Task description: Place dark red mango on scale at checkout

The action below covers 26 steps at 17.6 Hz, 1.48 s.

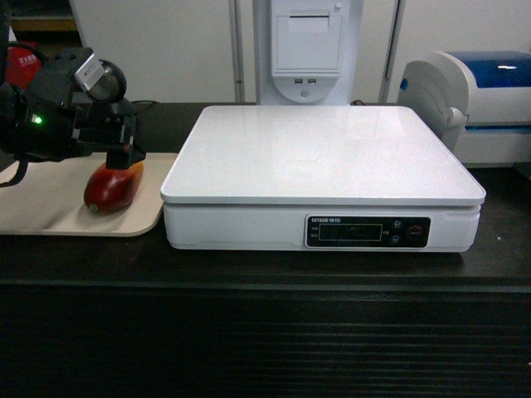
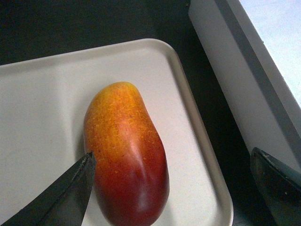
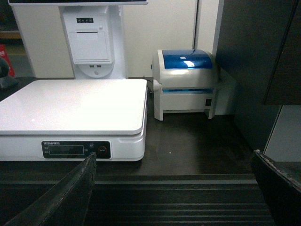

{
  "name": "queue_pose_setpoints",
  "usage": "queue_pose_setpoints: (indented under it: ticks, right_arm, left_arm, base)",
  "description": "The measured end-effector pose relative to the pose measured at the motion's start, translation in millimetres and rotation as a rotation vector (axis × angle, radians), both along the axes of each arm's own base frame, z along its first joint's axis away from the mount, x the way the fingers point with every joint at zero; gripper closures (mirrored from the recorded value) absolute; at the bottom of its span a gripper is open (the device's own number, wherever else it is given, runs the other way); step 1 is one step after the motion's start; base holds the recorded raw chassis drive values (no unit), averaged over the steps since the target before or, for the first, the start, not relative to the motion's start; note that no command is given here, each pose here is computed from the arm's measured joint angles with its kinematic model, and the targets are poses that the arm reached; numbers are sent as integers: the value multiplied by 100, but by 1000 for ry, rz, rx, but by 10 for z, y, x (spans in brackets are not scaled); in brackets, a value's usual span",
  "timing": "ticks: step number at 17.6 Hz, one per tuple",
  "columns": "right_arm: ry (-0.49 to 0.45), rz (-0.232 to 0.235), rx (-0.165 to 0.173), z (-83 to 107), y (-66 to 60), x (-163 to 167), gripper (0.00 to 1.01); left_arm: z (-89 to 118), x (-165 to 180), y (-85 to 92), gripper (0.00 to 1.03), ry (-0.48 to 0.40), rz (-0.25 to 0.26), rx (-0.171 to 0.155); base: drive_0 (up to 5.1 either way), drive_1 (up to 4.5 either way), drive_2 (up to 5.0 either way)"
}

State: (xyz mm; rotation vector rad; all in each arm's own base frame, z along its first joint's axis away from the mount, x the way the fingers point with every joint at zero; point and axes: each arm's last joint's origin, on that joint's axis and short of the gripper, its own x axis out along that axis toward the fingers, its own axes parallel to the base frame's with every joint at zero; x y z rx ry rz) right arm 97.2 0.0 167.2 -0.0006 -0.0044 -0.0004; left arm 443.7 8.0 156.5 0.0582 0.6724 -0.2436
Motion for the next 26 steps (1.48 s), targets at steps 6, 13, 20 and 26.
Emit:
queue_pose_setpoints:
  ticks: [6,13,20,26]
  right_arm:
    - [0,0,0,0,0,0,3]
    - [0,0,0,0,0,0,3]
    - [0,0,0,0,0,0,3]
    - [0,0,0,0,0,0,3]
  left_arm:
    - [-48,166,16,5,10,24,-9]
    - [-387,287,70,5,75,44,32]
    - [-624,441,173,5,85,68,33]
    - [-620,430,195,41,83,40,11]
  base:
    - [0,0,0]
    - [0,0,0]
    - [0,0,0]
    - [0,0,0]
